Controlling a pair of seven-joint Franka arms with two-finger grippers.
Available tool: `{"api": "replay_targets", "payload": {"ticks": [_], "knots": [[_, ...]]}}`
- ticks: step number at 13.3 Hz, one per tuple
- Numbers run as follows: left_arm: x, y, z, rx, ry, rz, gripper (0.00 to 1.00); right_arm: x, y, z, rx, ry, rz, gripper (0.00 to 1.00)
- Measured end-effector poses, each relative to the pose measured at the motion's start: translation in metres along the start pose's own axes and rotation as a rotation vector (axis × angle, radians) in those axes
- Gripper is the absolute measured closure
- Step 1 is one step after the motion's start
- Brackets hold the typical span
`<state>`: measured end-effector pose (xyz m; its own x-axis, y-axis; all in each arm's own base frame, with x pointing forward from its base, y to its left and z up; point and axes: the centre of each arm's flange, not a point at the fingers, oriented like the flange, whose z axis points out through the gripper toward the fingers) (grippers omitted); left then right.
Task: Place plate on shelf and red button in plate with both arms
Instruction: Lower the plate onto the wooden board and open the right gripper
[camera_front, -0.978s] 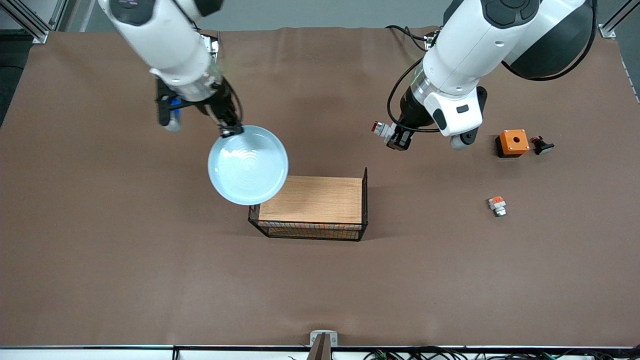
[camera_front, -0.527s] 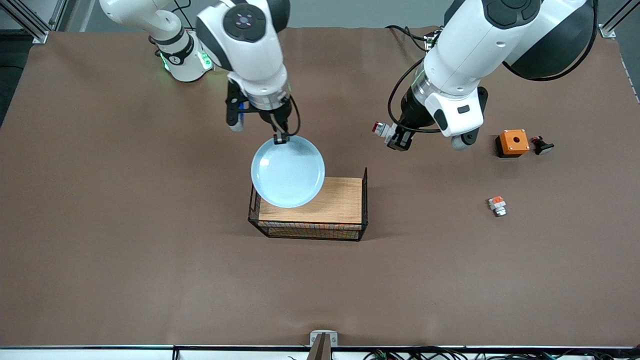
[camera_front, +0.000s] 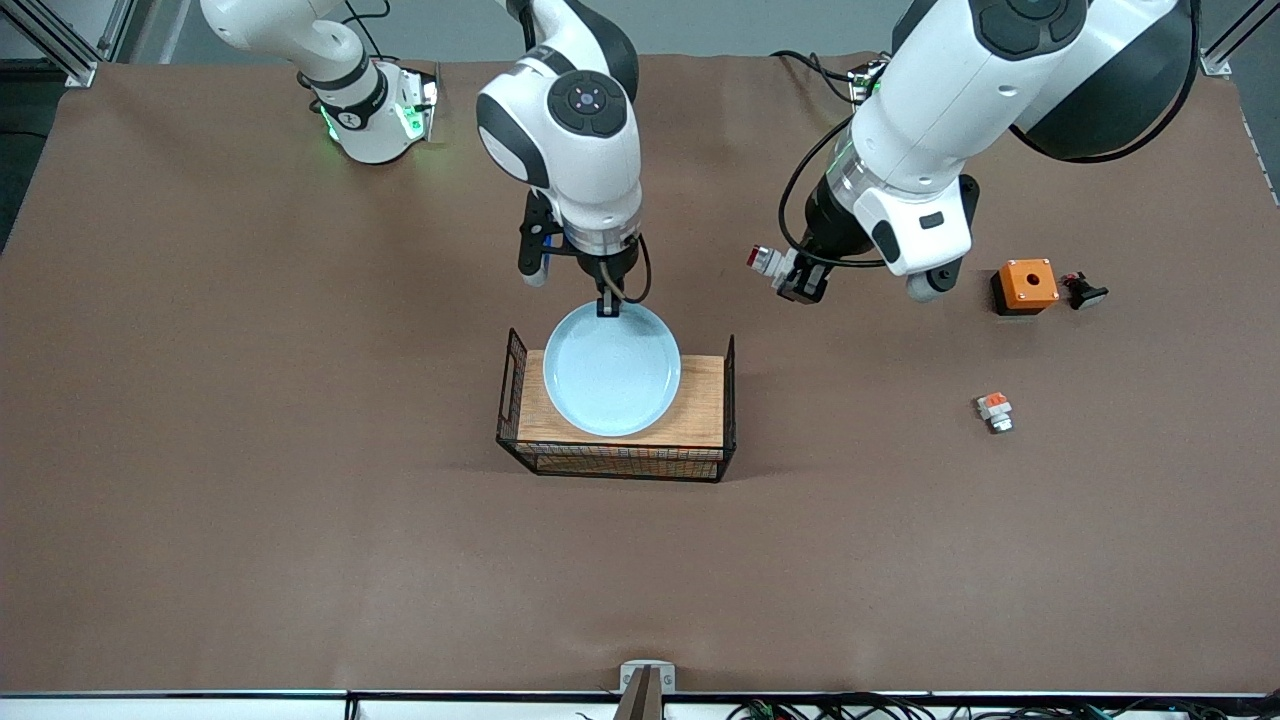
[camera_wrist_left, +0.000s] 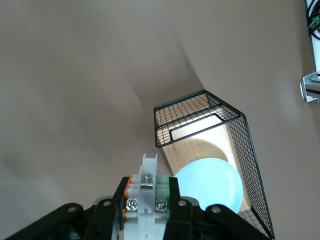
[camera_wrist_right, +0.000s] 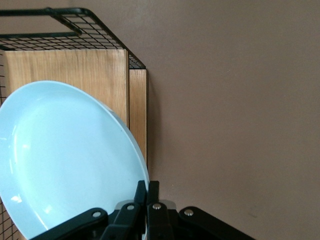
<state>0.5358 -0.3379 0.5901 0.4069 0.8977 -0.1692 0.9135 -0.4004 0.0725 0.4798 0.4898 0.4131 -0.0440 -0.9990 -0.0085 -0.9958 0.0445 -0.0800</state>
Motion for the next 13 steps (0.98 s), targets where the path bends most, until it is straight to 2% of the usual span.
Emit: {"api": "replay_targets", "payload": {"ticks": [4,9,12,13], "knots": [[0.001,0.0,0.0,0.0,0.0,-0.001,0.66,-0.008,0.002,0.01,0.005,-0.006,0.022,0.97],[0.001,0.0,0.0,0.0,0.0,-0.002,0.66,-0.015,0.007,0.024,0.01,0.019,0.031,0.97],[0.002,0.0,0.0,0.0,0.001,-0.003,0.66,-0.016,0.005,0.032,0.017,0.016,0.033,0.97],[0.002,0.0,0.0,0.0,0.001,-0.003,0.66,-0.016,0.004,0.032,0.018,0.017,0.034,0.93]]}}
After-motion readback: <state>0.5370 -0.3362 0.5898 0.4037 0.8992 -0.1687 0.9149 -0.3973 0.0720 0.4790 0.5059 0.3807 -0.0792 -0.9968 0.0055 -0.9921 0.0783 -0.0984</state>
